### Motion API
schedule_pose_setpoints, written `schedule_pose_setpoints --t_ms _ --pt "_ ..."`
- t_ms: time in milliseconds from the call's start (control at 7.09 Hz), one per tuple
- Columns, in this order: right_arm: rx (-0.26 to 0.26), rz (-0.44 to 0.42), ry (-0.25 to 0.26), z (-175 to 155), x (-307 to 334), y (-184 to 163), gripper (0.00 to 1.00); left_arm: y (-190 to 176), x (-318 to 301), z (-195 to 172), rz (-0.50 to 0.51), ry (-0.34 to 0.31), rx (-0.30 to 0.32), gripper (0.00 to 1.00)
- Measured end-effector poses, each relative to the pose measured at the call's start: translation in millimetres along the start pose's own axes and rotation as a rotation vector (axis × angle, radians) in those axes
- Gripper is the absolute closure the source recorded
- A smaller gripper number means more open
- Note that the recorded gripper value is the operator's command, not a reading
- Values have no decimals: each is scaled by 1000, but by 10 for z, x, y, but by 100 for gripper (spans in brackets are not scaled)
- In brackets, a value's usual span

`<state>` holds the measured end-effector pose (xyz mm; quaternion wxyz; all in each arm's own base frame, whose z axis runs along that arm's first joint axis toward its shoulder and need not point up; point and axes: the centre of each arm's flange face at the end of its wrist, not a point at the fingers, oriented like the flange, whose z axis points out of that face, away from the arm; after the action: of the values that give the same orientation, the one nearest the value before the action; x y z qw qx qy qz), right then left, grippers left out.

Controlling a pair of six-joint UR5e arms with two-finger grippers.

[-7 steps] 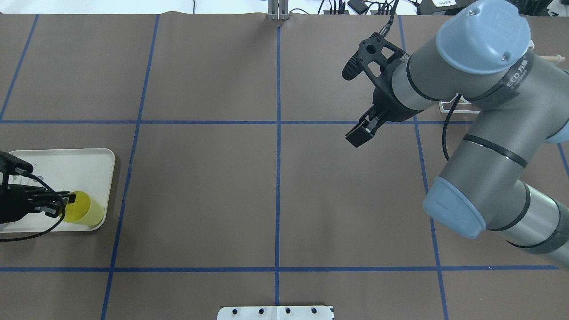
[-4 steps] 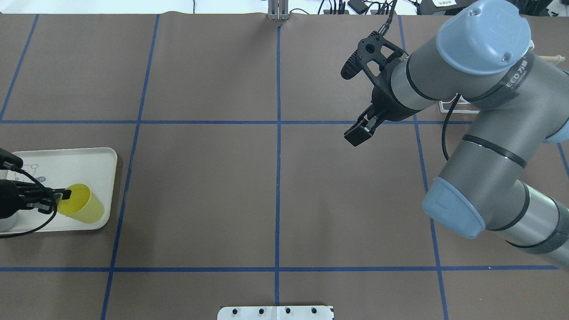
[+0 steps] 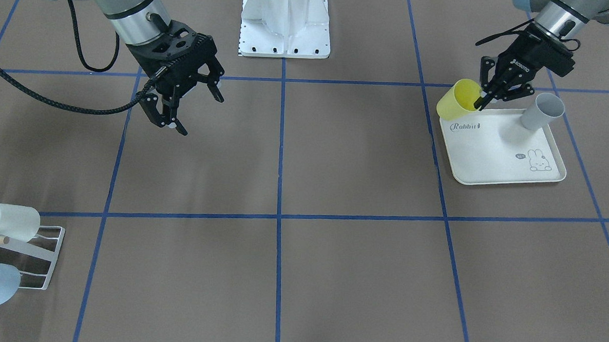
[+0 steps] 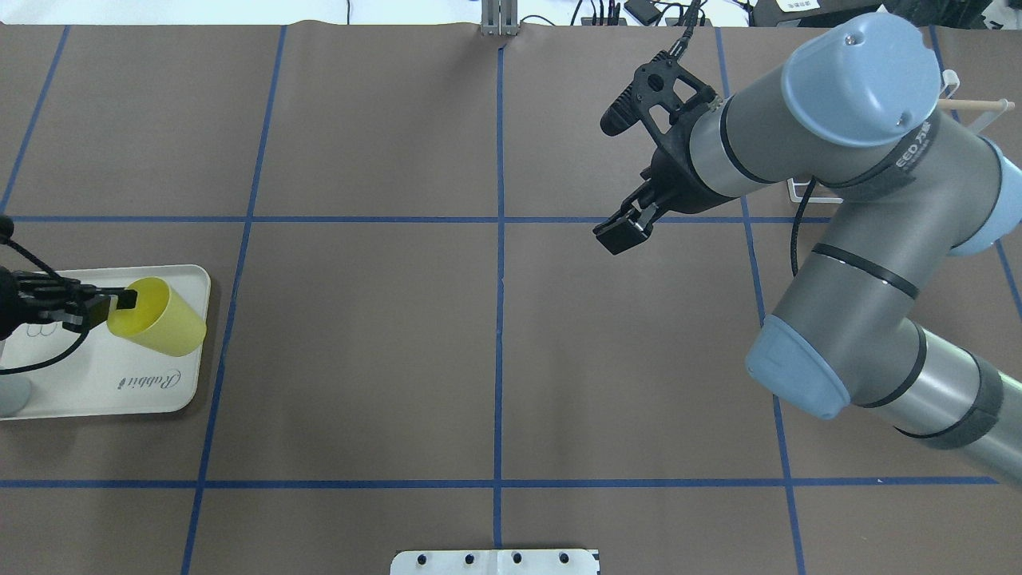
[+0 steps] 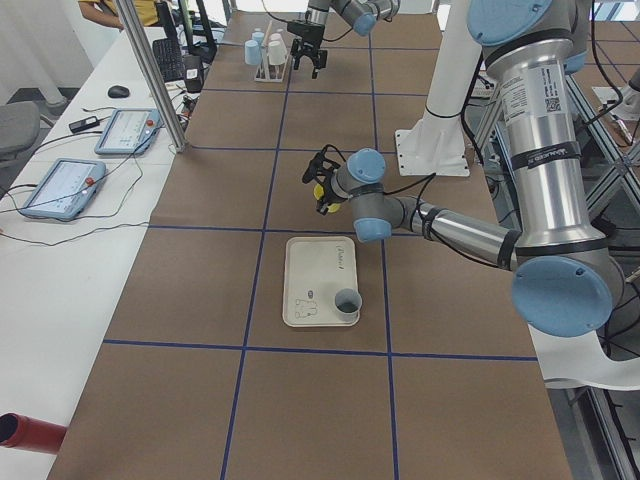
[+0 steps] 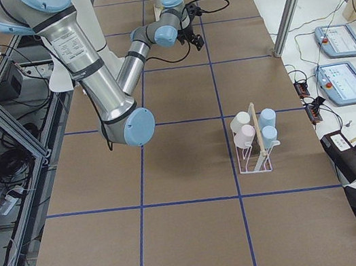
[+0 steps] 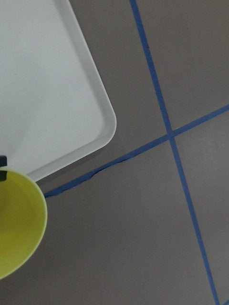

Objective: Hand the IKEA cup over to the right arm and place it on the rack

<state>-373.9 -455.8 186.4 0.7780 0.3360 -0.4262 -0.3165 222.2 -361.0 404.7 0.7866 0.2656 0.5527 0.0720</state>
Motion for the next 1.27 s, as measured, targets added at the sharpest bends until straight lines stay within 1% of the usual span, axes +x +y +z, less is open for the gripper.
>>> schedule_pose_setpoints --t_ms 282,423,564,705,847,988,1129,1270 --pt "130 -17 -70 246 -251 17 0 -484 701 116 -188 187 -4 100" --pt "190 -42 -90 333 -447 41 0 -704 1039 120 -278 270 -10 100" --pt "252 -66 -102 404 -676 70 0 -893 1358 121 -354 341 -18 100" --pt "322 -88 -118 476 -933 115 0 -994 1650 159 -401 397 -36 100" --pt "391 -105 -140 543 -1158 173 0 -1033 1886 211 -434 438 -57 100" --pt "452 -116 -168 584 -1315 228 1 -1054 2007 279 -456 455 -72 100" --pt "497 -123 -195 595 -1403 283 1 -1065 2028 372 -469 452 -81 100" --pt "527 -130 -218 589 -1443 357 1 -1078 2020 458 -476 444 -87 100"
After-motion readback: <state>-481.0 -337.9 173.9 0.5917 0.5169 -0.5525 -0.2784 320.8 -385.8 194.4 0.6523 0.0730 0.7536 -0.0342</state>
